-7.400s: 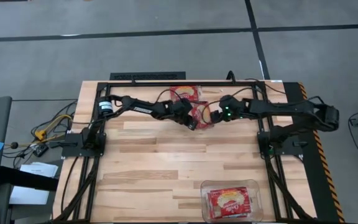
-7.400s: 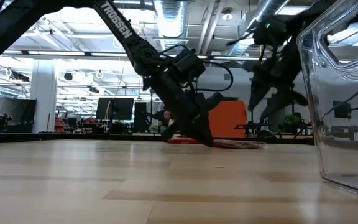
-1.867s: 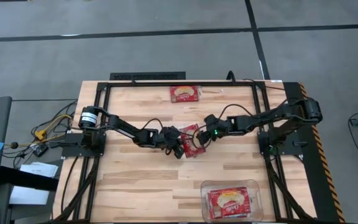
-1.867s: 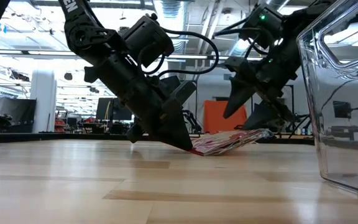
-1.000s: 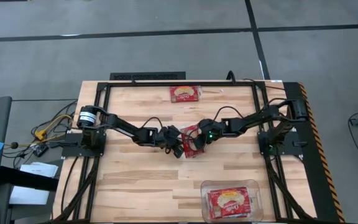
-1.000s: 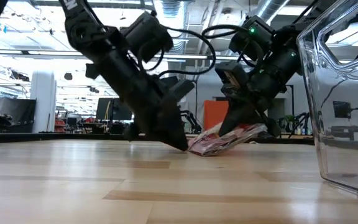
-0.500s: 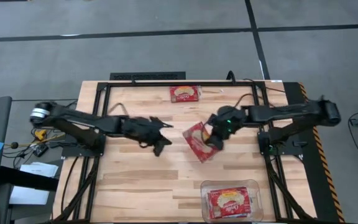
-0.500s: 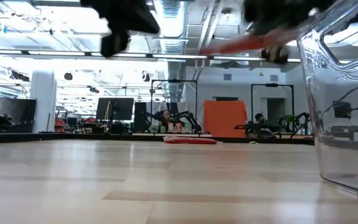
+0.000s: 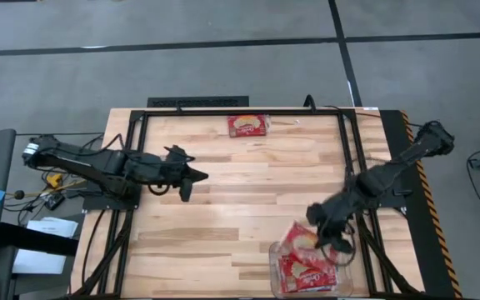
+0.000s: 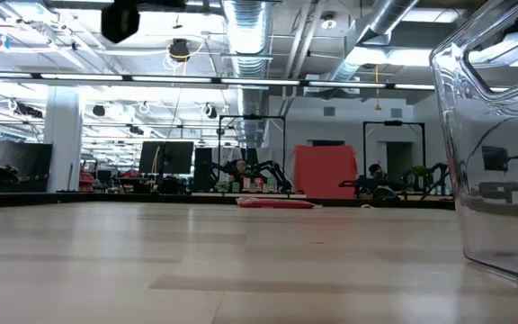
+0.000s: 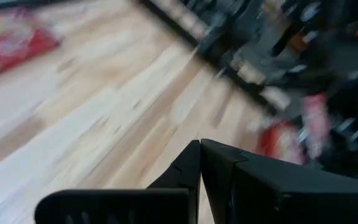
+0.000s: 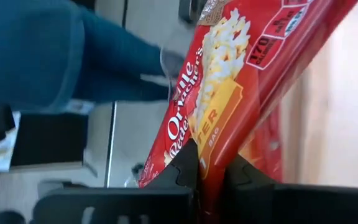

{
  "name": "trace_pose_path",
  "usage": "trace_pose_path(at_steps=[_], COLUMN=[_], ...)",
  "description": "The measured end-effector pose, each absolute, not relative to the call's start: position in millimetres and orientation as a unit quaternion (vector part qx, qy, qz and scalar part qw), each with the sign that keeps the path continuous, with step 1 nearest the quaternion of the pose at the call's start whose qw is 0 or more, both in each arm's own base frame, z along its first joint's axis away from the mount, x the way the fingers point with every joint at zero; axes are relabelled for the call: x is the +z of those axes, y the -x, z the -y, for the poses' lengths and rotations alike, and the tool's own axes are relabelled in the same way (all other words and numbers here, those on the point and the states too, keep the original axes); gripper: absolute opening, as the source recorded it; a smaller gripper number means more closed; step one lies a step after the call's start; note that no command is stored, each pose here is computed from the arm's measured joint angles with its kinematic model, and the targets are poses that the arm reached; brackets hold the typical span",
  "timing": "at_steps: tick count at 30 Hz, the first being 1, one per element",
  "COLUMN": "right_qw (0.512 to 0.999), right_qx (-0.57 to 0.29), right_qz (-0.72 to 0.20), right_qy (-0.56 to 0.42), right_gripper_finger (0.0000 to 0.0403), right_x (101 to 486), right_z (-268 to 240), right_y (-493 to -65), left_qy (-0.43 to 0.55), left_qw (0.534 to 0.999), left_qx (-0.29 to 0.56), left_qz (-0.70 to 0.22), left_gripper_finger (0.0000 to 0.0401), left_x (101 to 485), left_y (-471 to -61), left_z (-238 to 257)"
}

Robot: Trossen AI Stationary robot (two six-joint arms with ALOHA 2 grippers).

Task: Sort popcorn bags into baskets
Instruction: Put the red popcorn bag into the transparent bin

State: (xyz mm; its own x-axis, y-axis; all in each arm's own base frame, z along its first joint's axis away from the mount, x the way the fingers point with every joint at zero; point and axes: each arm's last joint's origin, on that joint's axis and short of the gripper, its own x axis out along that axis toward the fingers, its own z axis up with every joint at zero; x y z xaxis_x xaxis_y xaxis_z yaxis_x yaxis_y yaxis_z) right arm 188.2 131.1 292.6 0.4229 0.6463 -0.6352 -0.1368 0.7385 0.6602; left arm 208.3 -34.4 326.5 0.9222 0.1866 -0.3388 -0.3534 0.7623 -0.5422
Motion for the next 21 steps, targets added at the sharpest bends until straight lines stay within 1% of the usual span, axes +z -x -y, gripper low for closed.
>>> trace_pose_path(at_steps=[1, 8, 14, 21], right_qw=[0.794, 0.752, 0.751, 0.726], right_qx=[0.247, 0.266, 0.281, 0.270], right_qz=[-0.490, -0.558, -0.568, -0.620], right_qy=[-0.263, -0.229, -0.188, -0.122], right_gripper_finger=[0.0039, 0.0035, 0.0046, 0.0061], right_x=[287.6, 257.6, 254.2, 244.7], right_z=[-138.3, -175.9, -192.7, -197.8], right_y=[-189.5, -197.9, -213.1, -219.2], left_qy=[0.309, 0.312, 0.318, 0.321], left_qw=[0.928, 0.924, 0.922, 0.921], left_qx=[0.150, 0.146, 0.141, 0.137], left_qz=[-0.148, -0.165, -0.168, -0.172], left_gripper_finger=[0.0000, 0.0000, 0.0000, 0.0000], left_x=[322.9, 316.5, 314.4, 314.1], left_y=[-207.6, -215.1, -219.0, -218.8], left_z=[34.4, 37.6, 39.6, 40.0])
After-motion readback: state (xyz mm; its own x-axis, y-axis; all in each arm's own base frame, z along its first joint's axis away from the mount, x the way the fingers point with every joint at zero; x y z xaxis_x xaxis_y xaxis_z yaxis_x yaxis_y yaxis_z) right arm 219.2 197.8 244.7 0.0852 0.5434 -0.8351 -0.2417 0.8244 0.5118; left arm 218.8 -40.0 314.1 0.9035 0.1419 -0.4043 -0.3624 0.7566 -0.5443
